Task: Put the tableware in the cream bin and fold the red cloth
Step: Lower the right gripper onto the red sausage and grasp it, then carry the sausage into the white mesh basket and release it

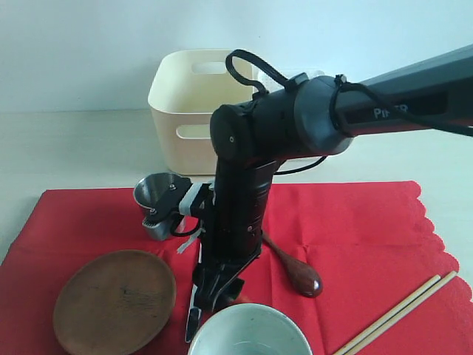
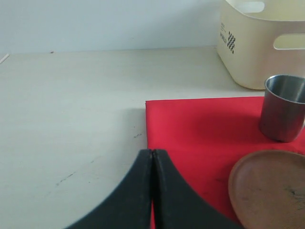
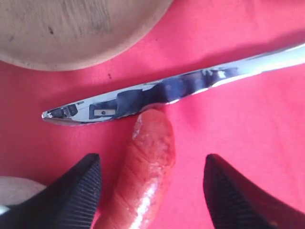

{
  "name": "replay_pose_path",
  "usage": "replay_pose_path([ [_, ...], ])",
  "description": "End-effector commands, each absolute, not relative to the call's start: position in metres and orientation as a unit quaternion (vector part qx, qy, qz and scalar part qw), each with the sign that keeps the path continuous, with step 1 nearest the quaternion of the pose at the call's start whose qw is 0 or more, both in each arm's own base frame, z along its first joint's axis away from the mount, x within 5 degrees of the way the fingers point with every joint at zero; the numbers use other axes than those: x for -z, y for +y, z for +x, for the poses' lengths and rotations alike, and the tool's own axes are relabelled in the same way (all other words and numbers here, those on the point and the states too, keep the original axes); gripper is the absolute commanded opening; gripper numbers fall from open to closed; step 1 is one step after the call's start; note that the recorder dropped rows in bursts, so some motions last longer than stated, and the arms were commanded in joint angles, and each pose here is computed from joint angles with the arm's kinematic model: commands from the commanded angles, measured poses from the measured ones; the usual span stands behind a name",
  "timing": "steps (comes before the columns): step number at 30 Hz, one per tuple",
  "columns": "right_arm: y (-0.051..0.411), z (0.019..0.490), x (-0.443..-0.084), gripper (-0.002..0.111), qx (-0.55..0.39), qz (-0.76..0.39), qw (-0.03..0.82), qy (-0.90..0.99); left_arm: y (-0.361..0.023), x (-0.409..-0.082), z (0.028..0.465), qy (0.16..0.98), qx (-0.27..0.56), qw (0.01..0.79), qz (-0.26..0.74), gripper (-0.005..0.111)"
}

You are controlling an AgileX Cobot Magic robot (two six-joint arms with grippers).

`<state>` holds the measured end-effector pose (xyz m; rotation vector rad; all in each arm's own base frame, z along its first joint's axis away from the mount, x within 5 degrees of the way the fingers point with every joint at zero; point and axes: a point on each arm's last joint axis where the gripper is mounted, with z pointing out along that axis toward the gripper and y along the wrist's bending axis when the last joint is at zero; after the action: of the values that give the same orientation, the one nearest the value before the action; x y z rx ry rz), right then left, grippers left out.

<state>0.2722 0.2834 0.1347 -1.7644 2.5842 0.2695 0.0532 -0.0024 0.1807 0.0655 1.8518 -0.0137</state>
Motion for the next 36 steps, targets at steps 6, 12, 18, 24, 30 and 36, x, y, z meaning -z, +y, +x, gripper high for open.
replay_pose_path([
  [6,0.285,0.273,-0.127,0.059,-0.085,-0.567,-0.012,0.819,-0.003,-0.181,0.053,0.796,0.010,0.605,0.026,0.000],
  [12,0.284,0.279,-0.123,0.023,-0.061,-0.588,0.007,0.807,-0.003,-0.181,0.053,0.796,0.010,0.605,0.026,0.000],
  [18,0.296,0.293,-0.139,0.000,-0.058,-0.592,0.065,0.801,-0.003,-0.181,0.053,0.796,0.010,0.605,0.026,0.000],
  [24,0.303,0.303,-0.163,0.000,-0.051,-0.595,0.096,0.796,-0.003,-0.181,0.053,0.796,0.010,0.605,0.026,0.000],
  [30,0.295,0.302,-0.219,0.000,-0.060,-0.567,0.173,0.803,-0.003,-0.181,0.053,0.796,0.010,0.605,0.026,0.000],
  [36,0.257,0.339,-0.263,0.000,-0.076,-0.460,0.299,0.832,-0.003,-0.181,0.053,0.796,0.010,0.605,0.026,0.000],
])
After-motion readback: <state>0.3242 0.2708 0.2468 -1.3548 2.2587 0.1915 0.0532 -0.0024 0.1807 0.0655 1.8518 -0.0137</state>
